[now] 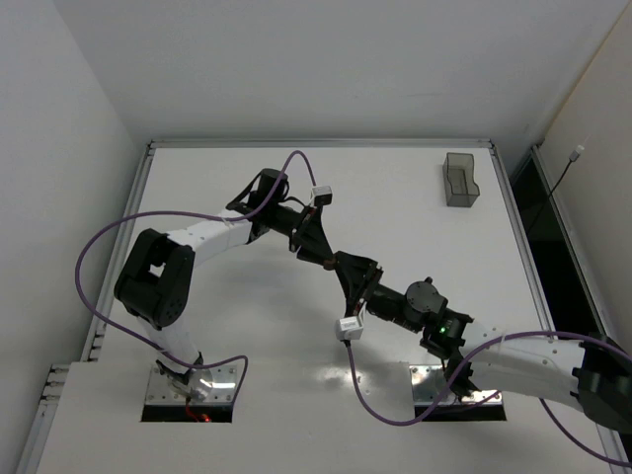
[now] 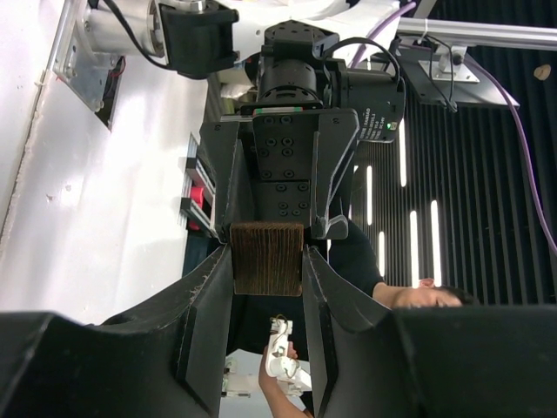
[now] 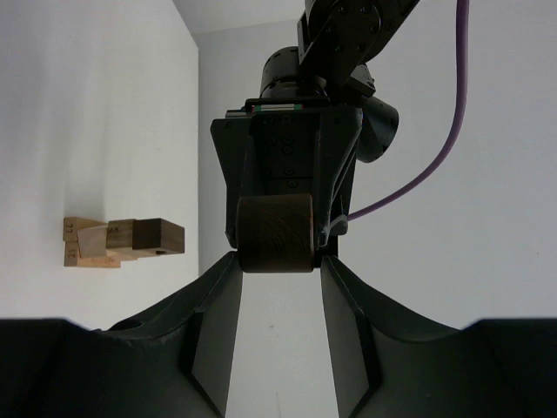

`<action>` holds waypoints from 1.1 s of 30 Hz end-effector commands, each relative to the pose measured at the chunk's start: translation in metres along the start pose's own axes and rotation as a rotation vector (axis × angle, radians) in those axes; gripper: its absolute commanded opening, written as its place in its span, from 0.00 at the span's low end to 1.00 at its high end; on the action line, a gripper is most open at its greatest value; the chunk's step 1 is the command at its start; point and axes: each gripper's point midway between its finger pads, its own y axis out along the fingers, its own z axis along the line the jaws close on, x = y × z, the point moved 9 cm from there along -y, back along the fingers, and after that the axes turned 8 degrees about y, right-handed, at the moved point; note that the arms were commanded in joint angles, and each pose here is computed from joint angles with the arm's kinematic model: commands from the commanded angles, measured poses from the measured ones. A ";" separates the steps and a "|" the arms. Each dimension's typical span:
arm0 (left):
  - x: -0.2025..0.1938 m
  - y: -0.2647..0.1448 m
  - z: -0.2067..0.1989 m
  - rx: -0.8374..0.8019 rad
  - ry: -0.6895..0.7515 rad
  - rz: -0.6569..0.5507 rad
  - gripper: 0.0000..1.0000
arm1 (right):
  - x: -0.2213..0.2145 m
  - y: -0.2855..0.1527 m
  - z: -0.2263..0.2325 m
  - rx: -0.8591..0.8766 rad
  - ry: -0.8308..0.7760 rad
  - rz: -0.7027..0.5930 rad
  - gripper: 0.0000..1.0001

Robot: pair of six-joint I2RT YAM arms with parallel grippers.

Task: Build the wood block tower

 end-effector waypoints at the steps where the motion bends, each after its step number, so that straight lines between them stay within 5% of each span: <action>1: -0.005 -0.001 -0.008 -0.081 0.029 0.104 0.00 | 0.011 0.003 -0.025 -0.095 -0.013 -0.058 0.38; 9: -0.004 -0.001 -0.005 -0.081 0.020 0.104 0.00 | 0.016 0.006 -0.024 -0.079 -0.021 -0.082 0.38; 22: -0.004 -0.001 -0.003 -0.074 0.014 0.098 0.03 | 0.018 0.007 -0.026 -0.077 -0.022 -0.091 0.09; 23: -0.005 0.000 -0.001 -0.068 0.002 0.091 0.20 | 0.018 0.007 -0.026 -0.077 -0.022 -0.091 0.08; 26: -0.006 0.001 0.004 -0.049 -0.033 0.069 0.39 | 0.018 0.007 -0.026 -0.074 -0.022 -0.100 0.04; 27: -0.008 -0.002 0.005 -0.042 -0.043 0.053 0.61 | 0.018 0.007 -0.026 -0.074 -0.022 -0.100 0.03; 30: -0.009 -0.010 0.004 -0.026 -0.022 0.001 0.97 | 0.018 0.003 -0.026 -0.080 -0.022 -0.101 0.00; 33: -0.009 -0.021 0.004 0.007 0.040 -0.076 1.00 | 0.019 -0.002 -0.028 -0.089 -0.014 -0.104 0.00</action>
